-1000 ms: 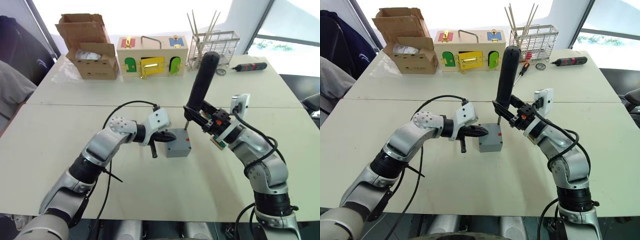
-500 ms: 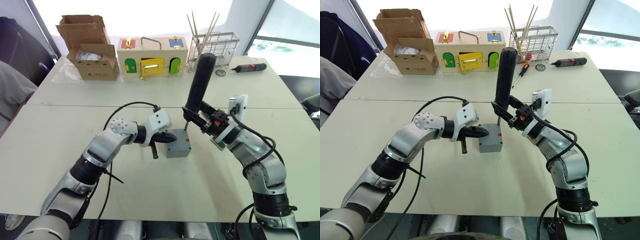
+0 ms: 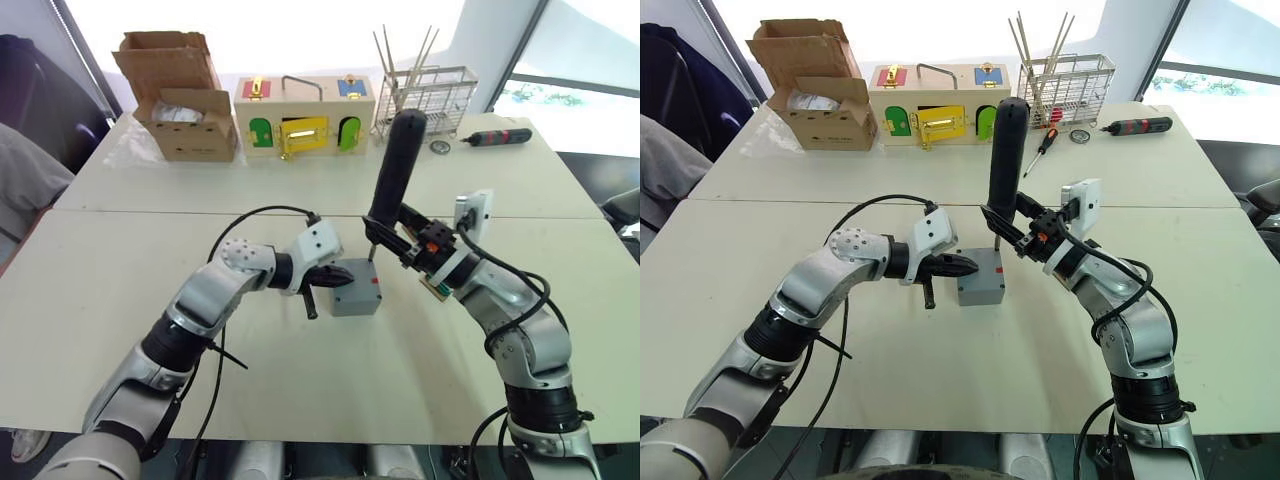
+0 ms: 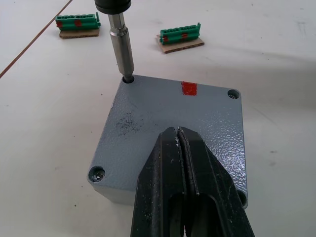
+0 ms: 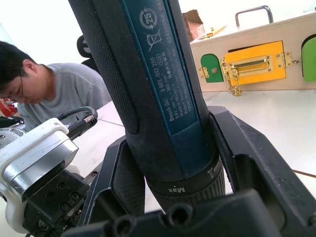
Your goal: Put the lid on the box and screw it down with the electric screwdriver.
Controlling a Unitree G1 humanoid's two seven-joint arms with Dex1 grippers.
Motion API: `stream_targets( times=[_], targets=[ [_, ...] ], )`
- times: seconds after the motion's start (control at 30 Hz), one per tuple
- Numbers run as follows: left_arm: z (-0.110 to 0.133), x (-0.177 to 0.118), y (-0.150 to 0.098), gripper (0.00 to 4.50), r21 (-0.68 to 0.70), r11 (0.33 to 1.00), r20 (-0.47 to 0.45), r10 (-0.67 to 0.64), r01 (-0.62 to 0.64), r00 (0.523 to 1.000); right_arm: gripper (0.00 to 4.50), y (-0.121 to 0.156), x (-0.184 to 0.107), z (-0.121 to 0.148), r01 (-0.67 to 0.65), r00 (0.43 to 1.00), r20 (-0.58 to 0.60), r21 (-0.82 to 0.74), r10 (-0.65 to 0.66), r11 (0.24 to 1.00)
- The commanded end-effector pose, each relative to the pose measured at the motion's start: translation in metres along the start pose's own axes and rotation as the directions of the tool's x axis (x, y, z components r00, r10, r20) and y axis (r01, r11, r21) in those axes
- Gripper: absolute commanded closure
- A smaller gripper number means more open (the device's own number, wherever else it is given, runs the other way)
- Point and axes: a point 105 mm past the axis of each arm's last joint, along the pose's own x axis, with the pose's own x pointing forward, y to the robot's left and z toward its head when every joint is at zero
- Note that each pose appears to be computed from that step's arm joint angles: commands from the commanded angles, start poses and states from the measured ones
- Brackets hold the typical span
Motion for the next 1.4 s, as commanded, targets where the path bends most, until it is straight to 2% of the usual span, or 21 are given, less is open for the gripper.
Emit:
stream_targets(
  times=[0.03,0.87,1.4],
  targets=[
    [-0.027,0.003,-0.002,4.5,-0.071,0.998,-0.084,-0.005,-0.001,0.996,2.74,0.017,0.004,-0.024,-0.075,0.994,-0.072,0.077,0.081,0.994],
    [-0.026,0.004,-0.003,4.5,-0.064,0.998,-0.079,-0.004,-0.001,0.997,2.74,0.018,0.003,-0.026,-0.068,0.995,-0.07,0.083,0.074,0.994],
    [-0.026,0.005,-0.003,4.5,-0.063,0.998,-0.079,-0.003,-0.002,0.997,2.74,0.023,0.002,-0.036,-0.08,0.991,-0.097,0.085,0.089,0.993]
  ],
)
